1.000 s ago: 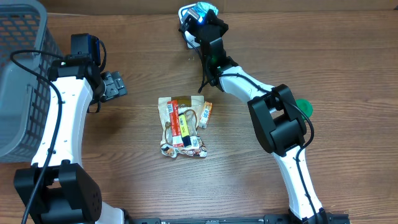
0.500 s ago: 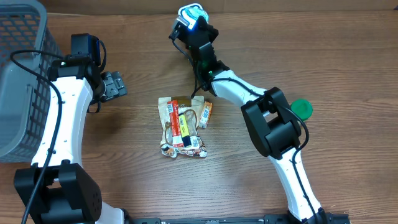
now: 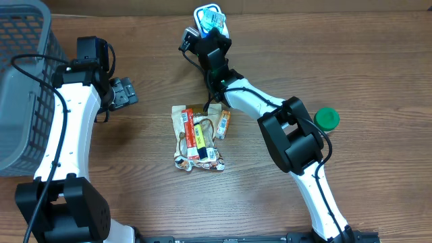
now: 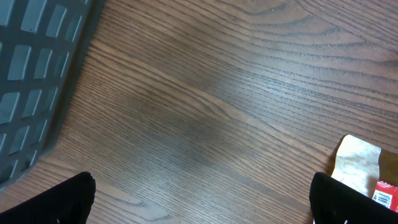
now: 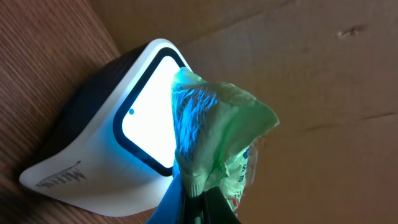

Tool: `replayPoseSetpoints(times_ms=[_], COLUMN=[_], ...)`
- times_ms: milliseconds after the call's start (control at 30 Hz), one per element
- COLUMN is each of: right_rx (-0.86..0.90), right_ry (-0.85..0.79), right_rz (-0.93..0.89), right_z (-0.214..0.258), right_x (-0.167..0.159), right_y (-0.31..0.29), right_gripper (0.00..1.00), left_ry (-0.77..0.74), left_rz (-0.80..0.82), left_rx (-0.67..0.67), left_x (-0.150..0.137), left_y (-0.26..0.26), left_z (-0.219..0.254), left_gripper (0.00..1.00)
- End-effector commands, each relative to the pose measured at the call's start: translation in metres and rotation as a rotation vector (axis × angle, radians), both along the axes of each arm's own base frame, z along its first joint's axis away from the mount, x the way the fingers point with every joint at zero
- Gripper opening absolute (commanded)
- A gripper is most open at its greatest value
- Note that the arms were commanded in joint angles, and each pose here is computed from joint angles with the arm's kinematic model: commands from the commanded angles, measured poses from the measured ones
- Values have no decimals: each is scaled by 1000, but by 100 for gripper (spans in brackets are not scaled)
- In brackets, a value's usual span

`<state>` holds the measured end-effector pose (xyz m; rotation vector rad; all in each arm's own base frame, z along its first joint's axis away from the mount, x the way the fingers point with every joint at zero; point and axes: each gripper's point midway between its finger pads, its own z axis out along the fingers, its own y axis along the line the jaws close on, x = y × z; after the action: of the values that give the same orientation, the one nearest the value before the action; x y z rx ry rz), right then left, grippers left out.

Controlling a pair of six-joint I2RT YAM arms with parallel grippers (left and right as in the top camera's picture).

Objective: Scan the item barcode
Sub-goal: 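Carry the teal pack to the white scanner and hold it there, then bring the teal pack back and lower it beside the jar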

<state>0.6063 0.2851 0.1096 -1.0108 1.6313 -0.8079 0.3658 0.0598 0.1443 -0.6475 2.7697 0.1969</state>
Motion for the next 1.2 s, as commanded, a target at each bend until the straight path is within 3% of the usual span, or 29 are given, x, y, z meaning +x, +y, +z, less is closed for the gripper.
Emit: replayPoseSetpoints(times_ms=[0, 67, 167, 233, 633, 867, 1167], right_rx=[16, 51, 276, 331, 480, 557, 555], right_ry=[-17, -49, -224, -283, -340, 49, 758], right_rz=[11, -37, -224, -262, -244, -168, -262], right_z=[6, 13, 53, 73, 189, 183, 90], right_x=[-1, 1, 3, 1, -25, -73, -174], right_y=[9, 3, -21, -28, -39, -43, -88], right_gripper=[4, 4, 3, 4, 3, 3, 4], left_ry=[-24, -24, -24, -24, -24, -24, -24], left_rz=[-19, -19, -19, -19, -19, -19, -19], left_rx=[13, 13, 13, 13, 13, 13, 13], left_x=[3, 3, 3, 3, 3, 3, 3], left_y=[0, 0, 0, 0, 0, 0, 0], left_z=[9, 9, 9, 9, 9, 9, 9], left_gripper=[100, 100, 100, 100, 100, 100, 100])
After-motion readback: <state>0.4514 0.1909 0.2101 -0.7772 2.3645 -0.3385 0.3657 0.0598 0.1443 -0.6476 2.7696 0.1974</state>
